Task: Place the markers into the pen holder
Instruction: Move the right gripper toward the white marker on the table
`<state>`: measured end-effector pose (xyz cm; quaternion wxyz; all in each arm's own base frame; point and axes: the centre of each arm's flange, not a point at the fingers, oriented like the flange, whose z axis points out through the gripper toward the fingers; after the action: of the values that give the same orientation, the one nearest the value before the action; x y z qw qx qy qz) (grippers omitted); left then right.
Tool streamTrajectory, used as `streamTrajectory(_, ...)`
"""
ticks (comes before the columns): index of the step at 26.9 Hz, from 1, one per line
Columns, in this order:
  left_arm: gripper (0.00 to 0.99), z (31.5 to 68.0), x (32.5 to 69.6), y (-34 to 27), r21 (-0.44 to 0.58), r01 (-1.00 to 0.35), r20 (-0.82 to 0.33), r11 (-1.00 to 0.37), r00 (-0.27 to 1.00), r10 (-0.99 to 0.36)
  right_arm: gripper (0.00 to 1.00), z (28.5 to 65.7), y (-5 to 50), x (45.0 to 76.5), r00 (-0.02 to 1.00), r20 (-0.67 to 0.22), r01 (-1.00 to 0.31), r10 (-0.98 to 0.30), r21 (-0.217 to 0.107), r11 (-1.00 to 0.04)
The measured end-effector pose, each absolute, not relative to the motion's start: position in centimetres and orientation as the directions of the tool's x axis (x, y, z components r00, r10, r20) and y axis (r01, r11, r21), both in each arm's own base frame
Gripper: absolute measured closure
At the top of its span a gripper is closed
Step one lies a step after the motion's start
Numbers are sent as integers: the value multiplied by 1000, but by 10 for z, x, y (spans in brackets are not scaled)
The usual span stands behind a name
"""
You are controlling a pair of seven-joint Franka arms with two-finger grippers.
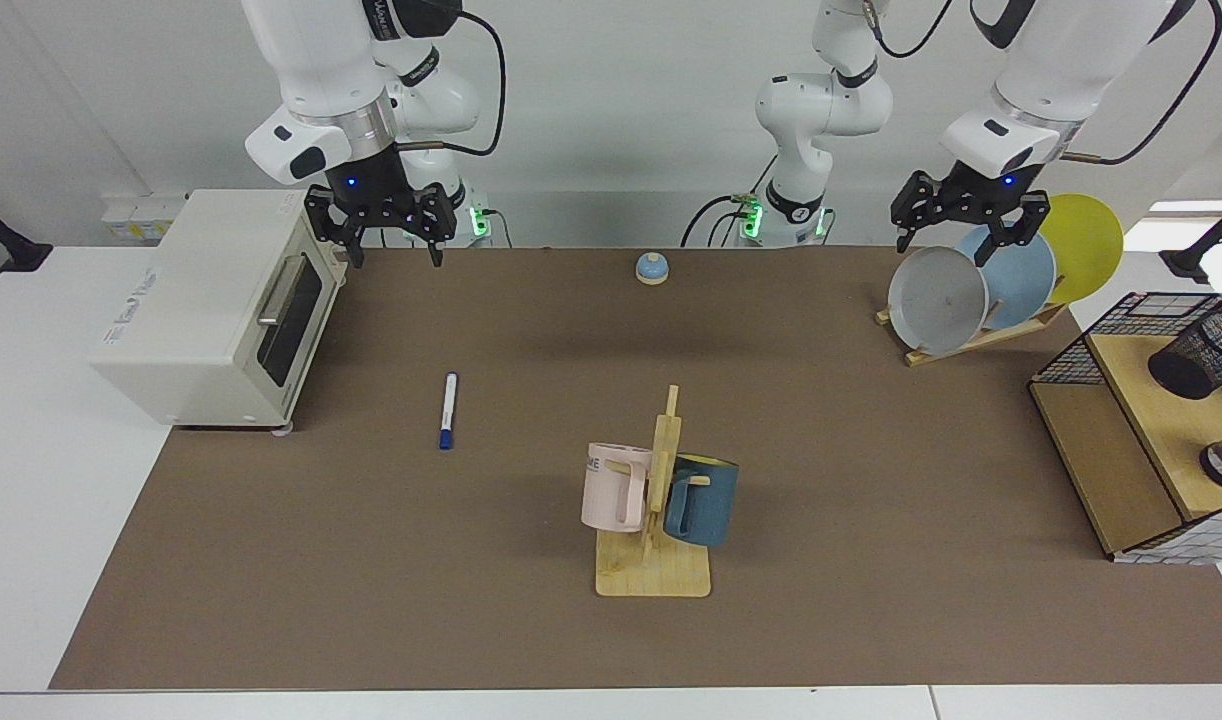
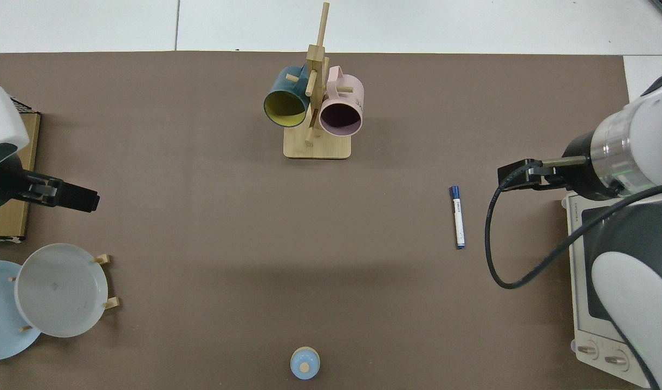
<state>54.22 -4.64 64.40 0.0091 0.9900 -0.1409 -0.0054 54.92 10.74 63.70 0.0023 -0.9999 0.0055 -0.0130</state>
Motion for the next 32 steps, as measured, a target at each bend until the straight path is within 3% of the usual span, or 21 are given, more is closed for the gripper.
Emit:
streamTrajectory(23, 0, 644, 541, -50, 21, -284, -13, -959, 959, -285, 0, 635, 115, 548, 1000, 24, 2, 2, -5, -1000)
streamTrajectory(32, 0, 643, 541, -50, 21, -285, -14, -958, 958, -285, 4, 606, 120, 553, 999, 51, 9, 9, -9, -1000)
